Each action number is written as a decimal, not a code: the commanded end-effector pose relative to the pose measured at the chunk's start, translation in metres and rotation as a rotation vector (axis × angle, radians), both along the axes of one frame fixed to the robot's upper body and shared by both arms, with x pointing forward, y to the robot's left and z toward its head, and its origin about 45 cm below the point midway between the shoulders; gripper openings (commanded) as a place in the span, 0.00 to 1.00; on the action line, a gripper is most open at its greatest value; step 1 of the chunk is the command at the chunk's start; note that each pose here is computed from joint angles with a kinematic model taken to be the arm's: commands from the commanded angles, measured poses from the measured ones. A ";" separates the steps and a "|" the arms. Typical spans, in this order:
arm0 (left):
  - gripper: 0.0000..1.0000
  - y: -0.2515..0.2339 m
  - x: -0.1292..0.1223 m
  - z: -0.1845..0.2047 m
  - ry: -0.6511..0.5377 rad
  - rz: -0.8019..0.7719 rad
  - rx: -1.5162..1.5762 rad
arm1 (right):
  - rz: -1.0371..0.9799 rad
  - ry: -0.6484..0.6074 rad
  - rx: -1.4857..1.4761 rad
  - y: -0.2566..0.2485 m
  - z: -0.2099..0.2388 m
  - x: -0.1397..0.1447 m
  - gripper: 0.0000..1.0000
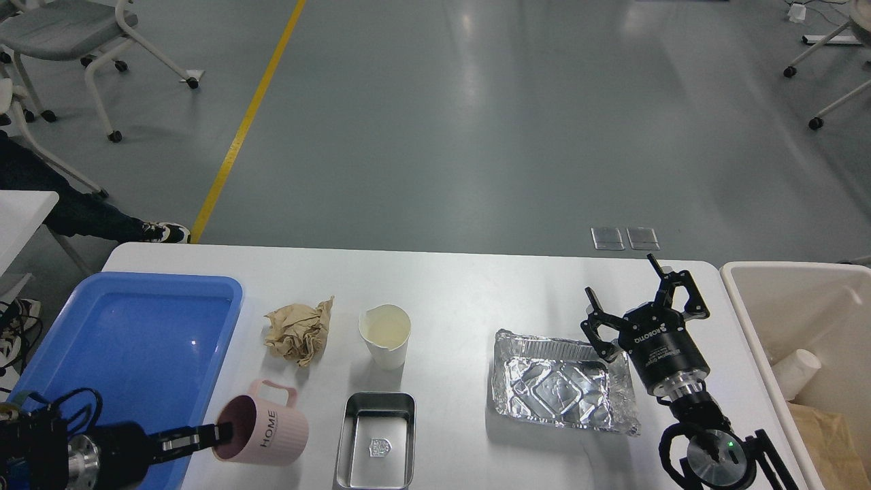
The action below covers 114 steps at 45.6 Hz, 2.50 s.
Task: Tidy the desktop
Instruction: 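Lift the pink mug with the left gripper over the blue tray, then lower the pink mug onto the blue tray and release it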
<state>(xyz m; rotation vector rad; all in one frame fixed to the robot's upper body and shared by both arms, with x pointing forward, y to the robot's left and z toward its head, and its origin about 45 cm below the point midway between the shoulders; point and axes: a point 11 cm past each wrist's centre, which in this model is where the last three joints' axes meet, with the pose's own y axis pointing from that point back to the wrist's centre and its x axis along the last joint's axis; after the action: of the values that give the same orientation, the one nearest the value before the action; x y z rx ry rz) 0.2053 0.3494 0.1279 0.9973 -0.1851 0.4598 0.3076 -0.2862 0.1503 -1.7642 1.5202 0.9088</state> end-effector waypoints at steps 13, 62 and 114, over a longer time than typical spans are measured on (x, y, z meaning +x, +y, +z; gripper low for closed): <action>0.00 0.069 0.021 0.076 -0.076 0.019 0.181 | 0.011 0.002 -0.026 0.003 0.000 0.001 1.00; 0.00 0.126 -0.031 0.042 0.062 0.125 0.314 | 0.004 0.012 -0.019 0.005 -0.003 0.000 1.00; 0.00 0.141 -0.031 -0.018 0.052 0.186 0.385 | 0.000 0.011 -0.013 0.005 -0.003 -0.001 1.00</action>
<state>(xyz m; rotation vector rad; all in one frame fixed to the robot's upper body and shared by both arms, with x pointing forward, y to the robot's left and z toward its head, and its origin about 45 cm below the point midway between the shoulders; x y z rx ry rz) 0.1732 0.4919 0.1139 1.4137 -0.1402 0.5766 0.3067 -0.2808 0.1475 -1.7729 1.5348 0.9136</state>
